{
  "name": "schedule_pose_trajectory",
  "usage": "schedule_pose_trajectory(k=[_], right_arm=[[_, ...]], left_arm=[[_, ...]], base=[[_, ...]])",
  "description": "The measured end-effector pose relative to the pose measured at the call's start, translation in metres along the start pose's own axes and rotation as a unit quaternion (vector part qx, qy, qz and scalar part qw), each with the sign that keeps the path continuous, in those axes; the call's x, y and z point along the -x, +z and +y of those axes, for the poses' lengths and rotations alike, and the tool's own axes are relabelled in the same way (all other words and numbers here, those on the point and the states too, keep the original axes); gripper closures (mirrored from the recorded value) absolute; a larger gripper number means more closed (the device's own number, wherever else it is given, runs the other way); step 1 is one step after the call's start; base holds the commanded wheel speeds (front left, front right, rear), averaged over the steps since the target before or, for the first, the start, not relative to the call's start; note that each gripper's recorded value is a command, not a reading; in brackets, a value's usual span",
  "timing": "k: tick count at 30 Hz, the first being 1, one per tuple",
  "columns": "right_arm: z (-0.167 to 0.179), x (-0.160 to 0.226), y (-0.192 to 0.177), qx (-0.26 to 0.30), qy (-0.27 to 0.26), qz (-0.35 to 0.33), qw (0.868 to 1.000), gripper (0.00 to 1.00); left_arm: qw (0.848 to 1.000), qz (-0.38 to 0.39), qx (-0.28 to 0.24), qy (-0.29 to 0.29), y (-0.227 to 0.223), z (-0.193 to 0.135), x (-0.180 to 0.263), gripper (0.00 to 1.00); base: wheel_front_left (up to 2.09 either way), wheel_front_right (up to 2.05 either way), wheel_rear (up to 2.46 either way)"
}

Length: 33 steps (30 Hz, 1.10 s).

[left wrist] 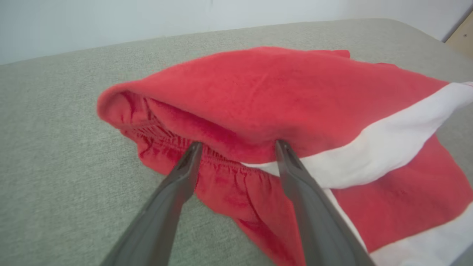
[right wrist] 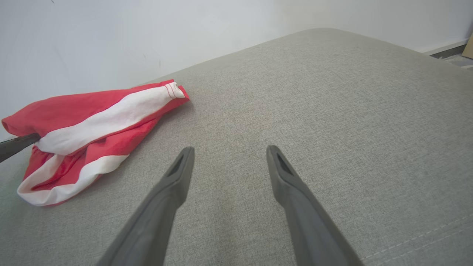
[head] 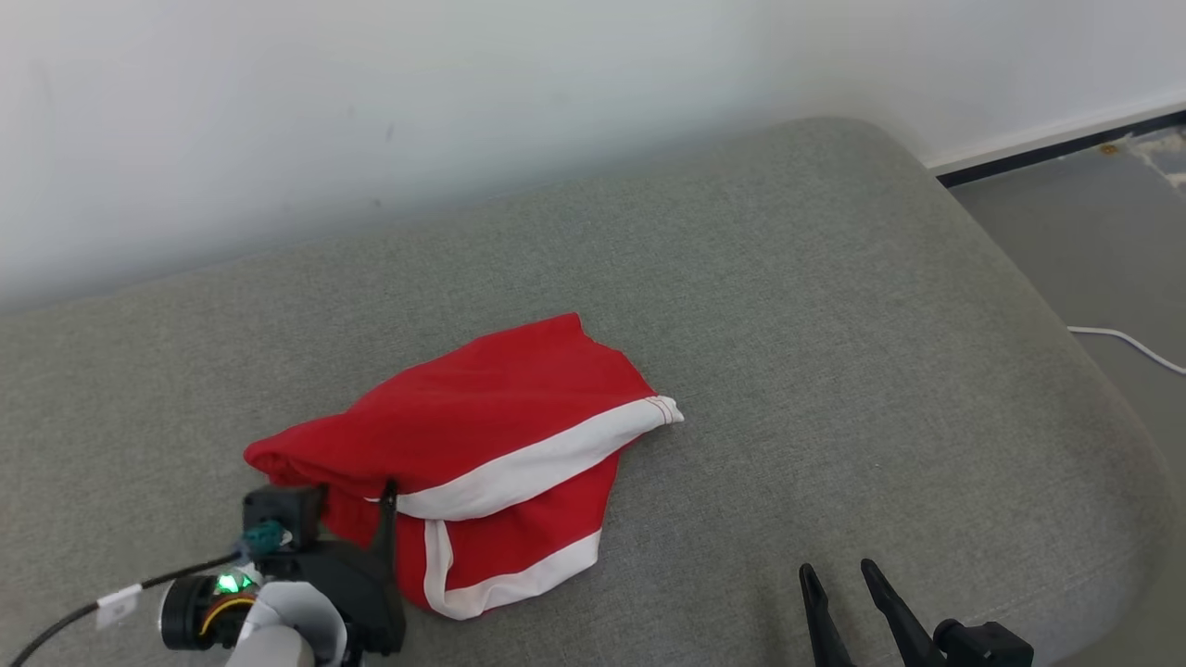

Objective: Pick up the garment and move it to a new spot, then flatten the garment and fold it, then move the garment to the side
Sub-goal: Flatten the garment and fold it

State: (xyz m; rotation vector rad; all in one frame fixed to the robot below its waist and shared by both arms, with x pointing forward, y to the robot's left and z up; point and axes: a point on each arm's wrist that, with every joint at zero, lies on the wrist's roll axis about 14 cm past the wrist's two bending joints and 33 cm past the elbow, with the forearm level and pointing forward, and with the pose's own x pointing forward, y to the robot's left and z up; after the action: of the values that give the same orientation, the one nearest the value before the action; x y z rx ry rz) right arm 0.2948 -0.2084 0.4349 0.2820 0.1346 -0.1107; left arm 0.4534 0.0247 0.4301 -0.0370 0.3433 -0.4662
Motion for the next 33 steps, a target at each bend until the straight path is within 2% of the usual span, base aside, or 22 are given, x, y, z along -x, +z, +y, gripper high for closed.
schedule_pose_trajectory(k=[5, 6, 7, 8, 18, 23, 30, 33], right_arm=[[-0.003, 0.000, 0.000, 0.001, -0.005, 0.001, 1.000, 0.00], [-0.003, 0.000, -0.001, 0.001, -0.006, 0.001, 1.000, 0.00], [-0.004, 0.000, -0.001, 0.001, -0.006, 0.001, 1.000, 0.00], [-0.004, 0.001, -0.001, 0.001, -0.006, 0.002, 1.000, 0.00], [-0.004, 0.001, -0.002, 0.003, -0.007, 0.004, 1.000, 0.00], [-0.007, -0.001, -0.002, 0.003, -0.010, 0.004, 1.000, 0.00], [0.001, -0.007, -0.005, 0.002, 0.003, 0.010, 1.000, 0.00], [0.006, -0.011, -0.005, 0.002, 0.011, 0.011, 1.000, 0.00]], left_arm=[[1.000, -0.015, 0.027, 0.006, 0.013, 0.003, -0.011, 0.00], [0.999, -0.019, 0.030, 0.005, 0.015, 0.002, -0.013, 0.05], [0.999, -0.023, 0.037, 0.001, 0.018, 0.000, -0.014, 0.78], [0.999, -0.028, 0.042, -0.002, 0.021, -0.001, -0.016, 1.00], [0.991, -0.104, 0.080, -0.028, 0.079, -0.022, -0.031, 1.00], [0.985, -0.141, 0.086, -0.039, 0.103, -0.031, -0.024, 1.00], [0.983, -0.140, 0.108, -0.049, 0.101, -0.035, 0.010, 1.00], [0.981, -0.119, 0.140, -0.061, 0.091, -0.040, 0.029, 1.00]], base=[[0.00, 0.00, 0.00], [0.00, 0.00, 0.00], [0.00, 0.00, 0.00], [0.00, 0.00, 0.00], [0.00, 0.00, 0.00], [0.00, 0.00, 0.00], [0.00, 0.00, 0.00], [0.00, 0.00, 0.00]])
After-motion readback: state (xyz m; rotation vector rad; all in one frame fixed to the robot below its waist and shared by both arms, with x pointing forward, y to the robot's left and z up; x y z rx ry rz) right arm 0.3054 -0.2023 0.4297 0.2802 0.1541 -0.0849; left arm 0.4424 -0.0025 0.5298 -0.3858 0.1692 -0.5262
